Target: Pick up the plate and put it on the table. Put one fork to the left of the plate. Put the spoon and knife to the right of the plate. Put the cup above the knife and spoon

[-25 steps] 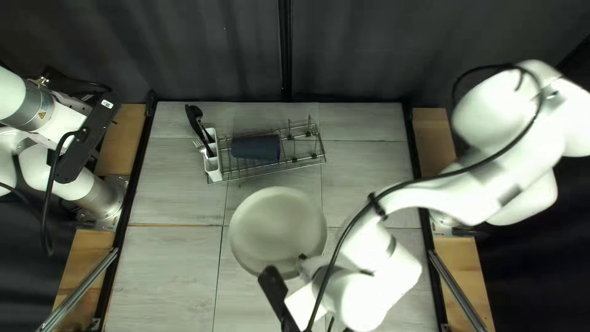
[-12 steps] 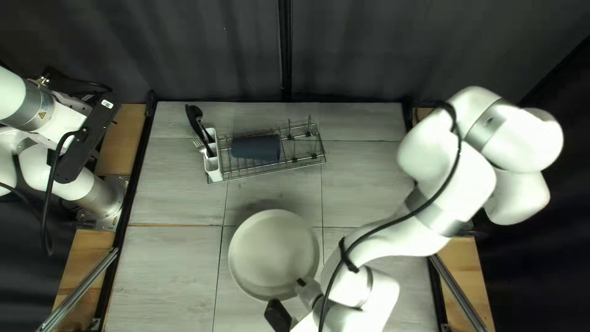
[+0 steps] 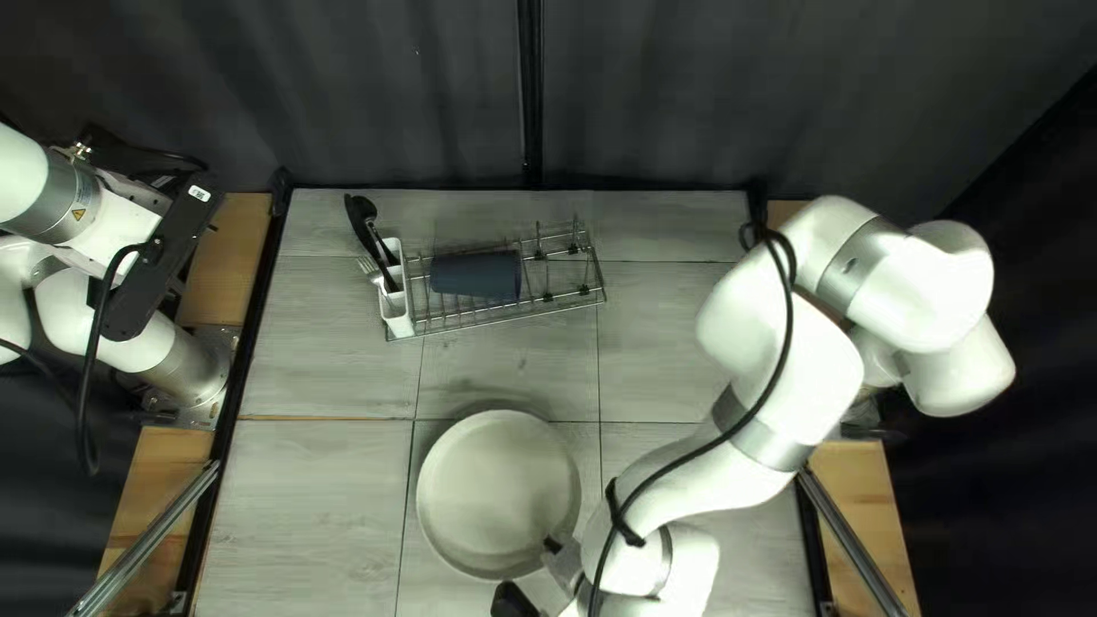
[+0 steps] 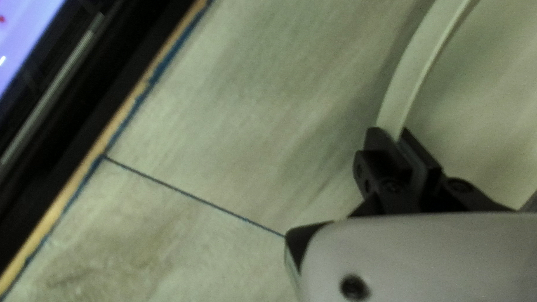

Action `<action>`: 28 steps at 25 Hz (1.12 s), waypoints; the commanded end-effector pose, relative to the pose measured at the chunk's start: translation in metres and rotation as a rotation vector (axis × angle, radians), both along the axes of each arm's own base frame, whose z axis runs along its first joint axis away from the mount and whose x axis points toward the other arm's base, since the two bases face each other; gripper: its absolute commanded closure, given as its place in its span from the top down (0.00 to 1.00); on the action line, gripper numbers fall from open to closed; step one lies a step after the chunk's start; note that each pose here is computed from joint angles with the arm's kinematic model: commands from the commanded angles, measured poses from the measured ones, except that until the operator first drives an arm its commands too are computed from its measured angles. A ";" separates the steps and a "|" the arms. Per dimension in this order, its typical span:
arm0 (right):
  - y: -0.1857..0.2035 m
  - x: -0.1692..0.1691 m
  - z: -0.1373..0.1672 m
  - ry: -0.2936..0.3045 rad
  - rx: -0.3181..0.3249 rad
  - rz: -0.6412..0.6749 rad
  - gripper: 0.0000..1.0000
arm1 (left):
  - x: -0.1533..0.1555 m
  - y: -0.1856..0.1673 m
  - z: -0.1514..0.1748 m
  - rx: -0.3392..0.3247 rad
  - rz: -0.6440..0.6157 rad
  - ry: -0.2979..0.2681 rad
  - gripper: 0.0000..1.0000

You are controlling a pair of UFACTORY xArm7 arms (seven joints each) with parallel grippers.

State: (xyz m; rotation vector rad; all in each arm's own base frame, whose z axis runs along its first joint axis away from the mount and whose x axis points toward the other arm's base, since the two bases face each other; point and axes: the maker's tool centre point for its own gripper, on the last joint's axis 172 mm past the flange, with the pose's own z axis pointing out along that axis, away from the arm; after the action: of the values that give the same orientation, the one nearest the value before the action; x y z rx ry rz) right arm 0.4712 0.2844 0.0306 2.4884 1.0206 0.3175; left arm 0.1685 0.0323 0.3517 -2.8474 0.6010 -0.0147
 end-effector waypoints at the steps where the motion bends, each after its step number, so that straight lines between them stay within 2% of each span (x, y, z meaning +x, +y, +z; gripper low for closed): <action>1: -0.001 0.002 0.000 0.001 -0.005 -0.004 0.72 | 0.000 0.000 0.000 0.000 0.000 0.000 1.00; 2: -0.002 0.001 0.002 0.001 -0.006 -0.006 1.00 | 0.000 0.000 0.000 0.000 0.000 0.000 1.00; 9: -0.011 -0.003 0.048 -0.010 -0.003 -0.036 1.00 | 0.000 0.000 0.000 0.000 0.000 0.000 1.00; 14: -0.051 0.005 0.075 0.008 0.033 -0.095 1.00 | 0.000 0.000 0.000 0.000 0.000 0.000 1.00; 20: -0.132 0.018 0.123 0.019 0.144 -0.191 1.00 | 0.000 0.000 0.000 0.000 0.000 0.000 1.00; 24: -0.186 0.022 0.142 0.027 0.214 -0.276 1.00 | 0.000 0.000 0.000 0.000 0.000 0.000 1.00; 28: -0.249 0.018 0.162 0.015 0.338 -0.374 1.00 | 0.000 0.000 0.000 0.000 0.000 0.000 1.00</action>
State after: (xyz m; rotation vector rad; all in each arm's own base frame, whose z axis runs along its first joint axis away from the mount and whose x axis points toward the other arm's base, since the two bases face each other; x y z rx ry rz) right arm 0.4912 0.0897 0.1773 2.8363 0.6470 0.3259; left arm 0.1685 0.0323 0.3517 -2.8474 0.6010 -0.0147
